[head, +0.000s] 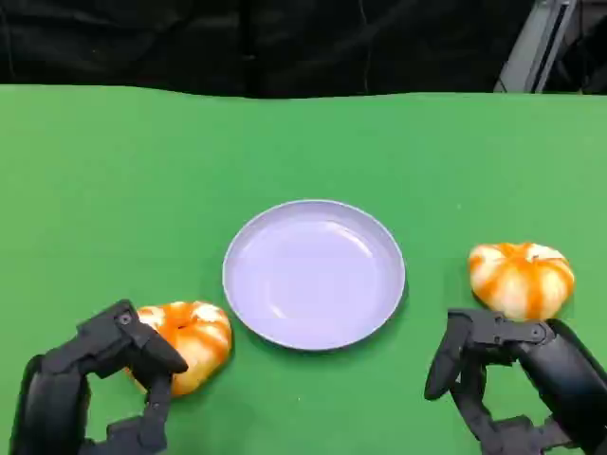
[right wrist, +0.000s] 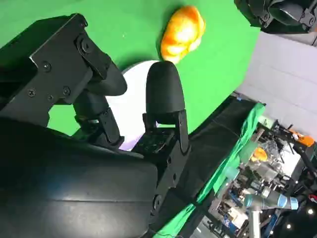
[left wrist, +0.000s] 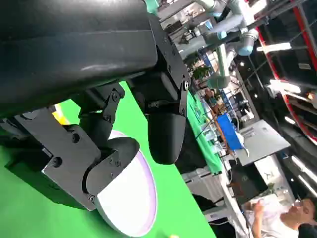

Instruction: Grasp the bread from the table and place it into the plate.

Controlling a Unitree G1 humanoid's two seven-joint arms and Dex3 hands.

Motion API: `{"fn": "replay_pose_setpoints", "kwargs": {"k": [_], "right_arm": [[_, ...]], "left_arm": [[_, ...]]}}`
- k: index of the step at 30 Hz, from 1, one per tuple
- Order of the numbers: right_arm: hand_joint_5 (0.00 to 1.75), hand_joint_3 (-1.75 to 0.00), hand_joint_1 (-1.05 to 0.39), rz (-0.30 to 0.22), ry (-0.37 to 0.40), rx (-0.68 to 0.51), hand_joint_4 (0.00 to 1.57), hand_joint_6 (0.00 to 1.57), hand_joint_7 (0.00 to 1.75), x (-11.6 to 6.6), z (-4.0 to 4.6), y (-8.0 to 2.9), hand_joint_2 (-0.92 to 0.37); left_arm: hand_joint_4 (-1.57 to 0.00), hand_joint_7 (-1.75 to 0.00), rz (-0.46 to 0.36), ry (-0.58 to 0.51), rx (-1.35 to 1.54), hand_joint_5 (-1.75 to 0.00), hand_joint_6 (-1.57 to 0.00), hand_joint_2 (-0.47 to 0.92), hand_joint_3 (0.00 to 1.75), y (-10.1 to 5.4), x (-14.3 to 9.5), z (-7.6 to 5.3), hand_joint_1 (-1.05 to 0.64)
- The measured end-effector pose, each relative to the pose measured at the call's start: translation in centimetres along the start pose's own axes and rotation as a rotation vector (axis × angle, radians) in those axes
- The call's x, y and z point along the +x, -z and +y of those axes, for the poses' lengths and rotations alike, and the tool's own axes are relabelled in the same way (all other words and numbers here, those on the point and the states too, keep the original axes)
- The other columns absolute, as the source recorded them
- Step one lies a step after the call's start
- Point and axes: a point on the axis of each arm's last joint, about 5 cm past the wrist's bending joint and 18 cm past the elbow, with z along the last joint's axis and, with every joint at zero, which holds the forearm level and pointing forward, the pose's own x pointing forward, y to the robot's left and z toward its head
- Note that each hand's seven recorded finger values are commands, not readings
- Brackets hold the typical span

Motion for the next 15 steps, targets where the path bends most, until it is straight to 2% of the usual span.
{"fn": "replay_pose_setpoints", "kwargs": {"k": [8, 11, 13, 15], "right_arm": [[1.67, -1.37, 0.12, -0.001, -0.002, 0.003, 0.88, 0.78, 1.34, 0.0, 0.0, 0.0, -0.35], [1.67, -1.37, 0.12, -0.001, -0.002, 0.004, 0.88, 0.78, 1.34, 0.0, 0.0, 0.0, -0.35], [1.66, -1.37, 0.12, -0.001, -0.002, 0.004, 0.87, 0.78, 1.34, 0.0, 0.0, 0.0, -0.35], [1.65, -1.38, 0.12, -0.001, -0.002, 0.004, 0.88, 0.78, 1.34, 0.0, 0.01, 0.0, -0.35]], "left_arm": [[-0.84, -1.4, 0.0, 0.001, 0.001, -1.59, -0.81, 0.38, 1.33, 0.0, 0.01, -0.01, 0.02], [-0.82, -1.39, 0.002, 0.002, 0.004, -1.57, -0.8, 0.41, 1.27, 0.01, 0.01, -0.01, 0.01], [-0.78, -1.27, 0.002, 0.007, 0.022, -1.48, -0.79, 0.42, 1.24, 0.02, 0.01, 0.02, 0.0], [-0.72, -0.98, 0.002, 0.016, 0.045, -1.25, -0.76, 0.47, 1.11, 0.03, 0.01, 0.05, -0.03]]}}
